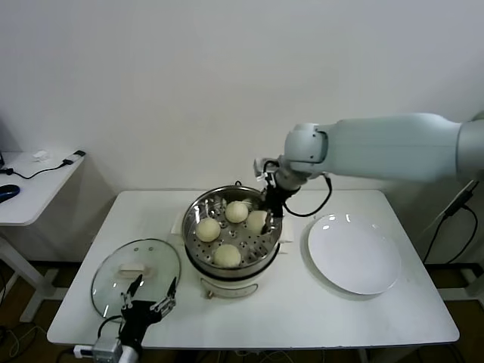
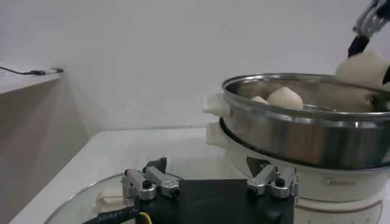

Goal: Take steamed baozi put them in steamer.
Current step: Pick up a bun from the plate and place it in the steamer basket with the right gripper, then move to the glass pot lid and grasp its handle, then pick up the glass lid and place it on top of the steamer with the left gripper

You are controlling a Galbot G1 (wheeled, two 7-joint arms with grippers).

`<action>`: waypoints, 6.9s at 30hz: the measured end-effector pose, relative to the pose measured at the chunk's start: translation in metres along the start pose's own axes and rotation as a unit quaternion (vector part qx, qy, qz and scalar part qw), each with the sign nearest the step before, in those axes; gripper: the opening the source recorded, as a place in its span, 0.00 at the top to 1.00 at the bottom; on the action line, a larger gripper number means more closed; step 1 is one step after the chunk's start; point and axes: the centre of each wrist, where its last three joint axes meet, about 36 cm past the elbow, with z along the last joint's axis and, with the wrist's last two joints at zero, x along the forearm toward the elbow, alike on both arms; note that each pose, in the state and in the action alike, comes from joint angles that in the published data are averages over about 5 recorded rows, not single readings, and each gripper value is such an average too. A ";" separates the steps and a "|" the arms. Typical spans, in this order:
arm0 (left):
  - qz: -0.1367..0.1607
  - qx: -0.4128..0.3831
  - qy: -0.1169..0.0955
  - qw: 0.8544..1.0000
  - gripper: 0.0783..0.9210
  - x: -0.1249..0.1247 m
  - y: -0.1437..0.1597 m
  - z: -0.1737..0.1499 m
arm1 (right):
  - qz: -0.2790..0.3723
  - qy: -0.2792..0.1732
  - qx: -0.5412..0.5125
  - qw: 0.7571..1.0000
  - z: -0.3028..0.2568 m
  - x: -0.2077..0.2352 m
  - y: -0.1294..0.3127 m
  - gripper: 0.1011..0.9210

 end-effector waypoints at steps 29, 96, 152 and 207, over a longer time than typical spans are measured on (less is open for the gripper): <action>0.003 0.002 -0.004 1.000 0.12 0.002 0.003 -0.010 | 0.003 -0.023 -0.005 1.000 -0.004 -0.029 -0.015 0.12; -0.128 -0.244 -0.129 0.952 0.12 -0.036 0.053 0.025 | 0.511 -0.384 -0.529 0.559 0.270 -0.250 0.390 0.12; -0.142 -0.697 -0.037 0.701 0.23 -0.110 0.121 0.133 | 0.505 -0.364 -0.540 0.566 0.240 -0.250 0.374 0.12; -0.168 -0.654 -0.064 0.735 0.93 -0.082 0.014 -0.099 | 0.525 -0.329 -0.527 0.582 0.249 -0.243 0.378 0.12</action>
